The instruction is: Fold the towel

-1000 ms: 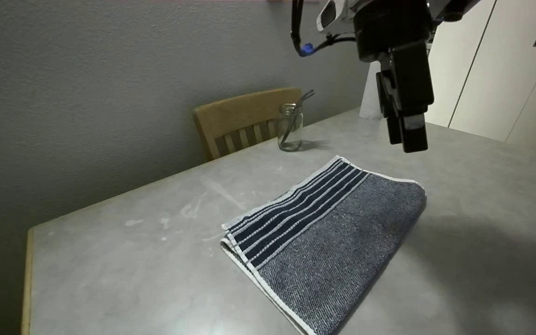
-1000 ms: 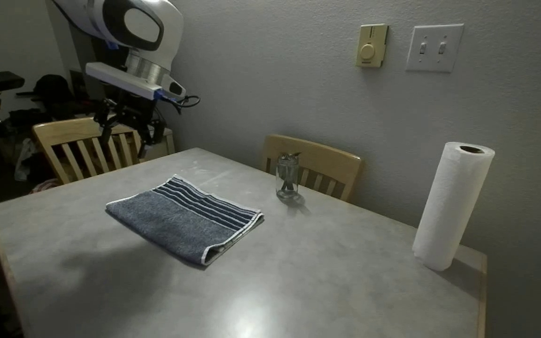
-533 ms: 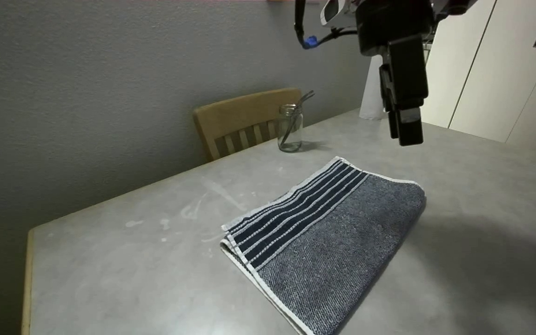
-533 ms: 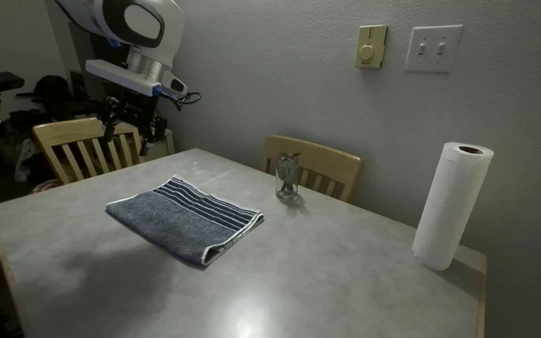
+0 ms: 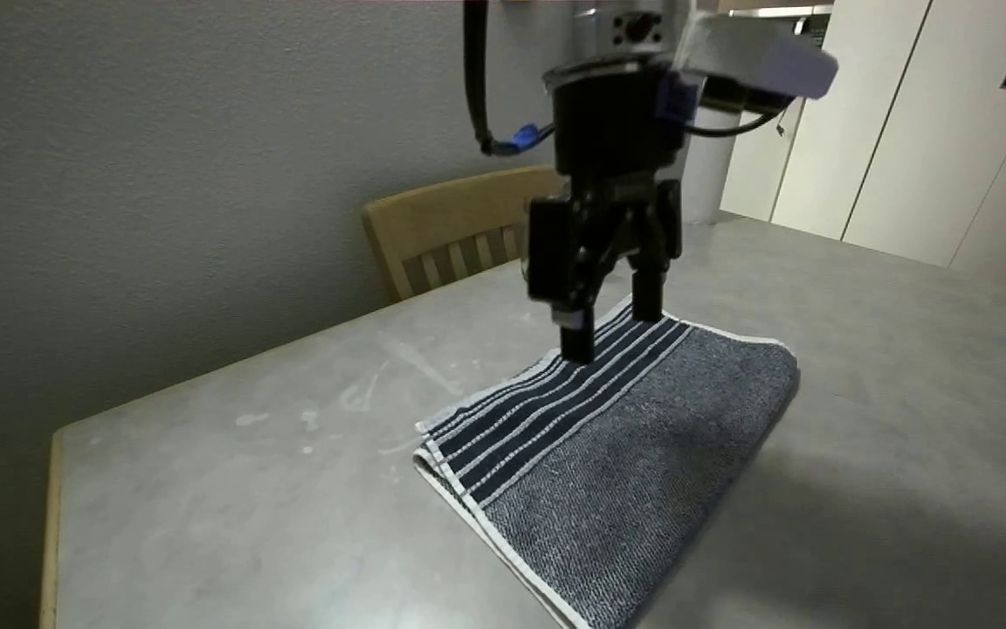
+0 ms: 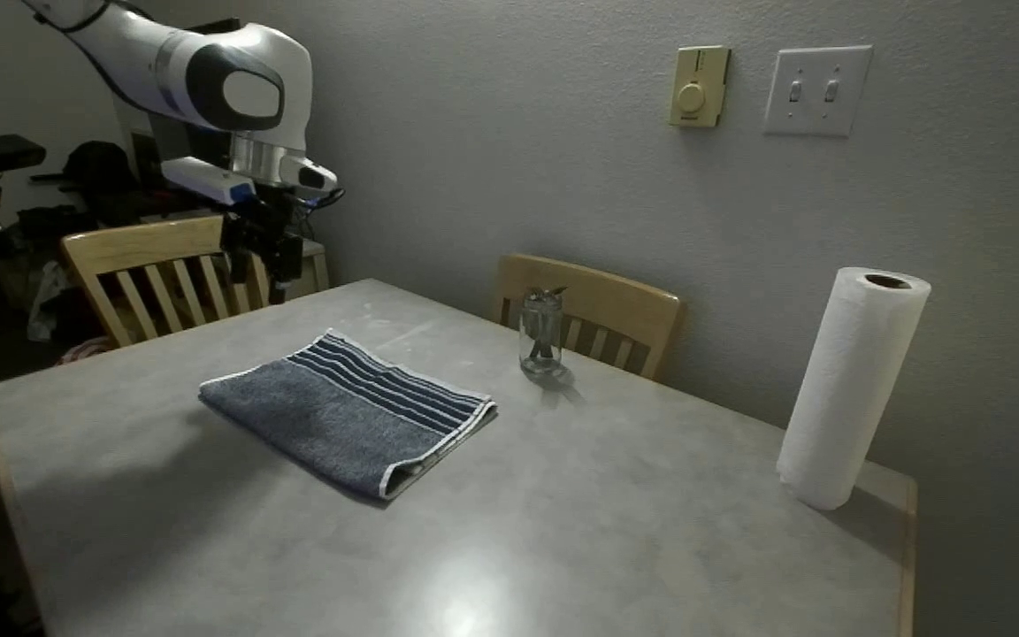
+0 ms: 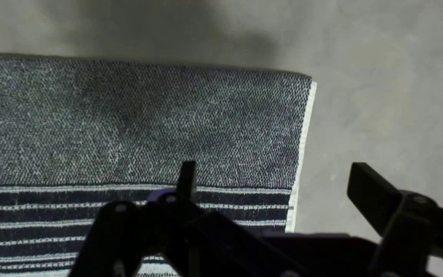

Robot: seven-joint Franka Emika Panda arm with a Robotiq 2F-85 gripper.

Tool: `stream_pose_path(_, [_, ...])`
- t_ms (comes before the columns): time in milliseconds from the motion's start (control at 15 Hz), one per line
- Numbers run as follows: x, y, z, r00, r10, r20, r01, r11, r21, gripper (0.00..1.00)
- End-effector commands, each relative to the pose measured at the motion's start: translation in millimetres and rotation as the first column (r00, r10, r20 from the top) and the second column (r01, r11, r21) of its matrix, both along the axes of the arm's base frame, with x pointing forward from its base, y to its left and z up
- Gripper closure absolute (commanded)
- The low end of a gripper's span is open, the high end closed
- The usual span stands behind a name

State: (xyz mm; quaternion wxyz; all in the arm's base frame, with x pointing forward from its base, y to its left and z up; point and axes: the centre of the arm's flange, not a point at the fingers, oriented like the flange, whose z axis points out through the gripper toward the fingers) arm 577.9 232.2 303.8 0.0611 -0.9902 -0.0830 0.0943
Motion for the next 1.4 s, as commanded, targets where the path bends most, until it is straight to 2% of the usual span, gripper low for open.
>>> stream_pose_path(0, [1, 10, -9, 1.000, -0.004, 0.006, 0.004, 1.000, -0.009, 0.00])
stream_pose_path(133, [2, 23, -23, 1.000, -0.004, 0.008, 0.004, 1.000, -0.016, 0.00])
stream_pose_path(333, [6, 23, -23, 1.000, -0.008, 0.013, 0.008, 1.000, -0.014, 0.00])
stream_pose_path(467, [13, 32, -31, 0.998, -0.054, 0.022, 0.055, 0.998, -0.038, 0.00])
stream_pose_path(800, [36, 83, -61, 0.983, -0.161, 0.083, 0.173, 0.972, -0.160, 0.00])
stream_pose_path(1000, [38, 110, -86, 0.983, -0.163, 0.082, 0.177, 0.965, -0.196, 0.00])
stream_pose_path(1067, [37, 114, -92, 0.986, -0.152, 0.074, 0.165, 0.966, -0.201, 0.00])
stream_pose_path(1133, [19, 102, -81, 0.985, -0.156, 0.077, 0.167, 0.971, -0.174, 0.00])
stream_pose_path(1333, [23, 111, -97, 0.986, -0.150, 0.073, 0.161, 0.970, -0.179, 0.00])
